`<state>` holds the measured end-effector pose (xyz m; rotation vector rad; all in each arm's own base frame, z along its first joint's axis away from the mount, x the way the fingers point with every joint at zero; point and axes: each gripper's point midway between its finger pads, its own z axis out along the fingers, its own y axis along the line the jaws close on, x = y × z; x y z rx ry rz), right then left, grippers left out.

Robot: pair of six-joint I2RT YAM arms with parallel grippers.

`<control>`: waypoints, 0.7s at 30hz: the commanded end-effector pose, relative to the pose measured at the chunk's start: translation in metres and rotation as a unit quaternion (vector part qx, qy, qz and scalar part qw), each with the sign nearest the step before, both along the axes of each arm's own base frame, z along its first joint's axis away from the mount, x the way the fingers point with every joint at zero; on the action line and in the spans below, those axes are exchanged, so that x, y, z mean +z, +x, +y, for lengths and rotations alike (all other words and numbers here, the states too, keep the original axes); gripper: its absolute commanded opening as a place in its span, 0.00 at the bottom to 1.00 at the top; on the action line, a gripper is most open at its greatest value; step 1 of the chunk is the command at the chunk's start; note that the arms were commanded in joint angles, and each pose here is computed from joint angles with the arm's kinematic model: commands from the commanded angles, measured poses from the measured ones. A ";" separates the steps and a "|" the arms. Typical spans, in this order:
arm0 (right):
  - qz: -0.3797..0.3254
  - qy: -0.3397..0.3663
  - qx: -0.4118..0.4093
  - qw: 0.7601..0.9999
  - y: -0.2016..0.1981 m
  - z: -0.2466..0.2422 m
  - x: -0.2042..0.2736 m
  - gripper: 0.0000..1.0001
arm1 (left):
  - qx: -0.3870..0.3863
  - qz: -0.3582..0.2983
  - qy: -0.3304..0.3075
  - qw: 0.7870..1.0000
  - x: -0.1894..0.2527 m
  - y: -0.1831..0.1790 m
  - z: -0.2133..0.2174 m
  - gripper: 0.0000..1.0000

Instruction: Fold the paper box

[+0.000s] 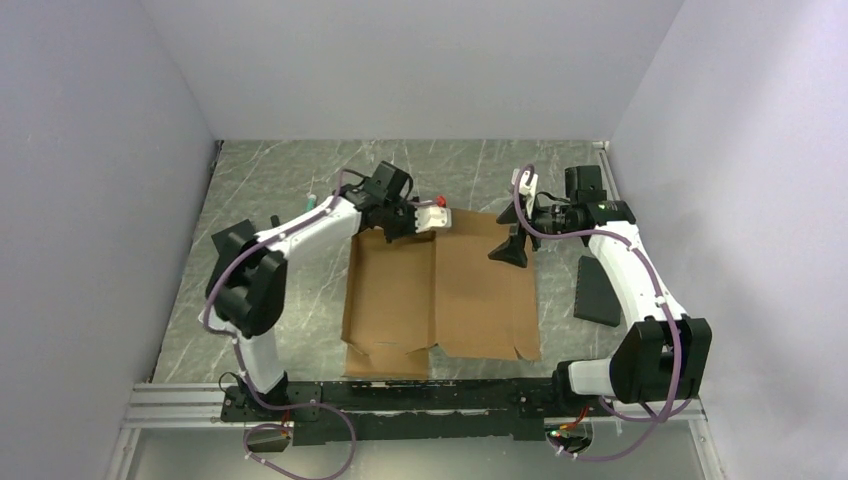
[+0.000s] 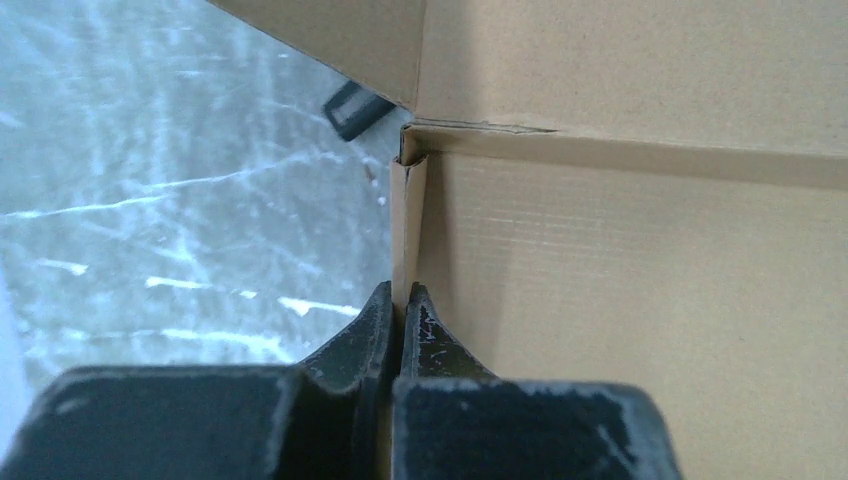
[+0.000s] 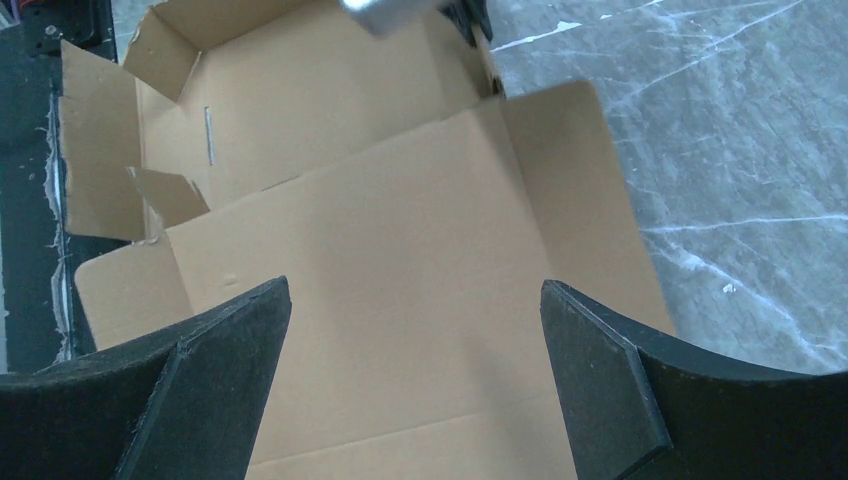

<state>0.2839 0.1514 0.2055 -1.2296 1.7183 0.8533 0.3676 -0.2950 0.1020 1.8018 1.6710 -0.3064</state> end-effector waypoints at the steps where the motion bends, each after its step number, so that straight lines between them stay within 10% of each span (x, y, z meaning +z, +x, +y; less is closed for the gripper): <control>1: -0.056 0.022 0.027 0.998 -0.007 0.002 0.038 0.99 | 0.091 -0.037 -0.069 0.993 0.056 0.012 0.014 0.00; 21: -0.042 0.038 0.003 0.998 -0.002 0.001 0.037 0.99 | 0.573 0.051 -0.169 0.800 0.064 -0.004 0.139 0.00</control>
